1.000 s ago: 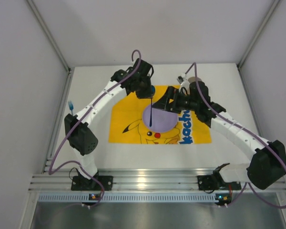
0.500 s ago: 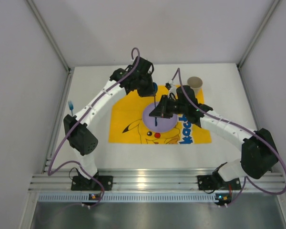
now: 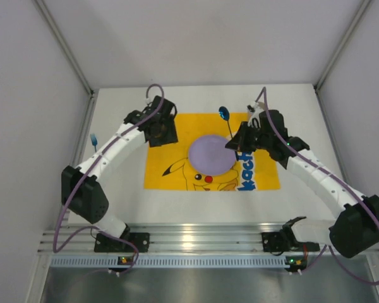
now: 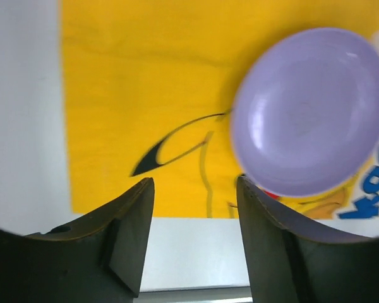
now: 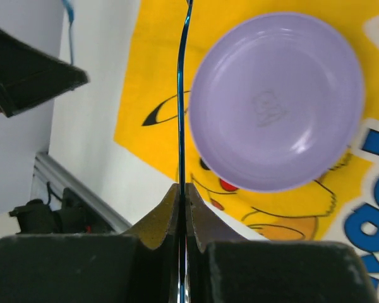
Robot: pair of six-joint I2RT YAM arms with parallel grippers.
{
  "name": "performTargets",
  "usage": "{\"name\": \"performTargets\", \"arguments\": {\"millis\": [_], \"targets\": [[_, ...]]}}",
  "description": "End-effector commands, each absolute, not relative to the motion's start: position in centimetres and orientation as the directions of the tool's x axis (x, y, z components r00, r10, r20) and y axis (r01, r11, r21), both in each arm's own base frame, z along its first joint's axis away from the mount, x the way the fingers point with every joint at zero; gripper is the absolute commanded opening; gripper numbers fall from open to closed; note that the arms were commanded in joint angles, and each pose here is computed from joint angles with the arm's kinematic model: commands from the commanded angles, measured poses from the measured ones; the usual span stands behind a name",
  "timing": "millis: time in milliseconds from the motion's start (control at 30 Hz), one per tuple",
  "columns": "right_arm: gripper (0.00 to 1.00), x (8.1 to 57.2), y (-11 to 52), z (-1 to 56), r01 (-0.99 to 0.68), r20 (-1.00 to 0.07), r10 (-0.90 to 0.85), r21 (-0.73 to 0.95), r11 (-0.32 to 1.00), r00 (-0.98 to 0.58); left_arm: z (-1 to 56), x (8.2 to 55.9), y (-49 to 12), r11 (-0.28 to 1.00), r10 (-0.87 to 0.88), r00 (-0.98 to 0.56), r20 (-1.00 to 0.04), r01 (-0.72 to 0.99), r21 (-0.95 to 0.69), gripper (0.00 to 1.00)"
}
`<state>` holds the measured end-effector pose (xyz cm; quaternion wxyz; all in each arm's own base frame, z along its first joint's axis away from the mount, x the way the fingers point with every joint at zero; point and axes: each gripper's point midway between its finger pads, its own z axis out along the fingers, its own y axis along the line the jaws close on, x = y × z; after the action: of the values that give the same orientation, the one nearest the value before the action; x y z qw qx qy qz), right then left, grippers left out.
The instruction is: Set the dinner table for one person
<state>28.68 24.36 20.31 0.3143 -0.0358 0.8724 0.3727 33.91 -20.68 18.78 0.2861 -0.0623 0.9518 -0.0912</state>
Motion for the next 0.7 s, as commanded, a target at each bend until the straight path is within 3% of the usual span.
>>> {"name": "performTargets", "arguments": {"millis": [0, 200, 400, 667], "targets": [[0.0, 28.6, 19.1, 18.0, -0.224, -0.593, 0.168, 0.528, 0.819, -0.787, 19.5, 34.6, -12.1, 0.965, -0.264, -0.743, -0.615, -0.209, -0.16, 0.61], [0.0, 29.1, 16.9, 12.7, -0.156, -0.523, 0.136, 0.477, 0.865, -0.842, 14.7, 31.7, -1.7, 0.919, -0.337, -0.747, -0.573, -0.394, -0.028, 0.66], [0.0, 29.6, 14.9, 8.7, -0.011, -0.457, 0.21, 0.434, 0.901, -0.864, 12.0, 30.9, 4.0, 0.874, -0.411, -0.735, -0.54, -0.487, -0.003, 0.66], [0.0, 30.8, 12.9, 5.8, 0.151, -0.421, 0.319, 0.386, 0.91, -0.849, 11.0, 31.4, 5.4, 0.873, -0.427, -0.745, -0.513, -0.488, -0.018, 0.65]]}}
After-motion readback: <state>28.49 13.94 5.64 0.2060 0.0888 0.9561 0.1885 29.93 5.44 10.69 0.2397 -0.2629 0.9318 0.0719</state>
